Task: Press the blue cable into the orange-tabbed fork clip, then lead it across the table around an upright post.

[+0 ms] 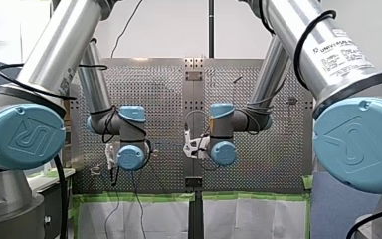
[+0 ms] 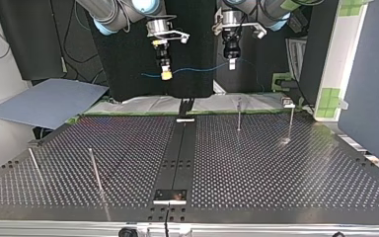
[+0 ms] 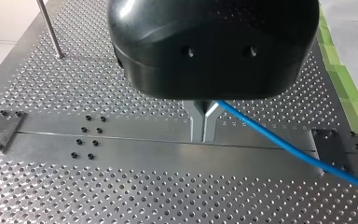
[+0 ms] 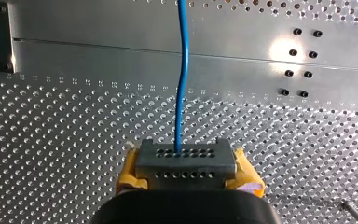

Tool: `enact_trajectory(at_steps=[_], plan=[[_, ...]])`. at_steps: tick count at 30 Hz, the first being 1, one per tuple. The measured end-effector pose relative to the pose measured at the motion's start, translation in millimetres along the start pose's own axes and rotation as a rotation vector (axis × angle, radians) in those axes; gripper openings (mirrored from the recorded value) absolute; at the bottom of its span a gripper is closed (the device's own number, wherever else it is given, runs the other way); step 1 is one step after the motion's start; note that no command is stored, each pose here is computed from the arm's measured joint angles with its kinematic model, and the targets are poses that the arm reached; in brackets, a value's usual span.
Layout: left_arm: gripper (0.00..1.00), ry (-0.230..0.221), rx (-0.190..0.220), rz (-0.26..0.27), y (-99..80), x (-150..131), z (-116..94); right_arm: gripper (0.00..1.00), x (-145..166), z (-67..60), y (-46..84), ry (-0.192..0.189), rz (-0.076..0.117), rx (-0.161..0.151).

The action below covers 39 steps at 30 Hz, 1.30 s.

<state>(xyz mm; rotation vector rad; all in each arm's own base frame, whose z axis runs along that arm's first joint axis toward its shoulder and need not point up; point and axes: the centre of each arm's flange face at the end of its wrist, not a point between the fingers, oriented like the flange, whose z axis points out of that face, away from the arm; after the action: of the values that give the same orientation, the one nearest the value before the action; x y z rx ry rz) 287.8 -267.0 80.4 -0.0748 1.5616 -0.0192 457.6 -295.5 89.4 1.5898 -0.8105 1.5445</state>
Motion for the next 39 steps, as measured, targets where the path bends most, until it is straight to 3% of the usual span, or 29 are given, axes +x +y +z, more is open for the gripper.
enact_trajectory(at_steps=[8, 19, 32, 39], plan=[[0.0, 0.006, 0.01, 0.007, -0.8, 3, -3, 0.0, 0, -0.2, -0.3, 0.0, 0.0, 0.001], [0.0, 0.073, 0.021, 0.058, 3.6, 34, -13, 0.0, 0, -0.6, 0.1, -0.001, 0.0, 0.0], [0.0, 0.079, 0.021, 0.062, 4.3, 37, -14, 0.0, -1, -0.6, -0.9, -0.004, -0.003, 0.0], [0.0, 0.079, 0.021, 0.062, 4.3, 37, -14, 0.0, -26, -7.2, -2.2, -0.082, -0.037, -0.021]])
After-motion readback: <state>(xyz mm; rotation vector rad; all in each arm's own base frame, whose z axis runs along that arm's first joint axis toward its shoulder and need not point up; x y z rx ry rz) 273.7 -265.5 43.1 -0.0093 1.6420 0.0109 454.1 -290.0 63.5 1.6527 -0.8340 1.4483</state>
